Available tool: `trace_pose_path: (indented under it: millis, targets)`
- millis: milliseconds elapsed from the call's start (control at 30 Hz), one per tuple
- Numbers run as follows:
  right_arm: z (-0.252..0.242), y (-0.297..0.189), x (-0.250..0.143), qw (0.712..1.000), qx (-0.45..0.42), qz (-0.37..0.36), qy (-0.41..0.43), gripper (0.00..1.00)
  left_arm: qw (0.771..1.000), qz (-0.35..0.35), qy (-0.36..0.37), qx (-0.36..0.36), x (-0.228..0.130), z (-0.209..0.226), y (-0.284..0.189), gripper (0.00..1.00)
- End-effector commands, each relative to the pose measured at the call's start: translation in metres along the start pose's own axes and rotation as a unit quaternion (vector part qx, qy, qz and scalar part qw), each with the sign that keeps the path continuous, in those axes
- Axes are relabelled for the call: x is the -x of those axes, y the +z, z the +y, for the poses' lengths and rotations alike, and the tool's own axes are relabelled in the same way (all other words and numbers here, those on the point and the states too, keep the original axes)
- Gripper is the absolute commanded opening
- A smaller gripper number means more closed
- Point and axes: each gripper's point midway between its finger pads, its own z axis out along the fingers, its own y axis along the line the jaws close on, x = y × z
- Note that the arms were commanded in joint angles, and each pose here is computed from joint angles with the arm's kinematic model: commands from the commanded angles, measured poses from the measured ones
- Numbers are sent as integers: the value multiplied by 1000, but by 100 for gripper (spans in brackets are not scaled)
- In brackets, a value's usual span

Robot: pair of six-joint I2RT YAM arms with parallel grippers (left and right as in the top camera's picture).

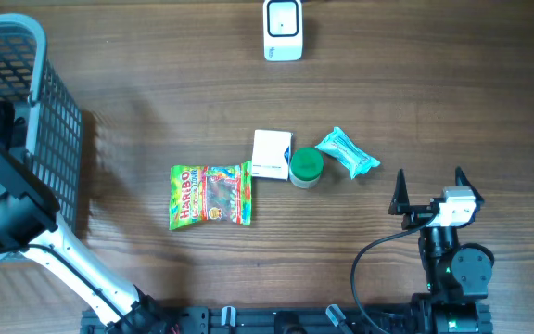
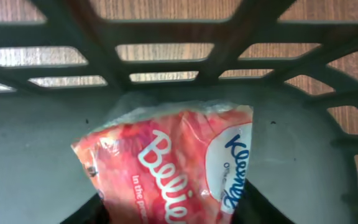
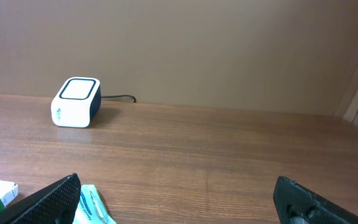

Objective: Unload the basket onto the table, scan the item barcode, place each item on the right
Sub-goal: 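Reach into the basket and grasp the red tissue pack with left gripper, then carry the red tissue pack past the scanner and place it on table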

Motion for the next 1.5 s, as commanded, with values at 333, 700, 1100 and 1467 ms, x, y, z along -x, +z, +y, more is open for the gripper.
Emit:
trace_pose_path:
  millis: [333,700,1100,1467]
  targets:
    - [2,0,2,1000,5,-6,-3,100,995,-71,-21,-72,63,20,-173,47]
    - [2,0,2,1000,5,-6,-2,100,960,90,104,-245,-77,38,-368,47]
    - [2,0,2,1000,5,-6,-3,100,846,132,470,-216,-343,53,-400,44]
    - [2,0,2,1000,5,-6,-3,100,804,160,533,-208,-510,140,-298,51]
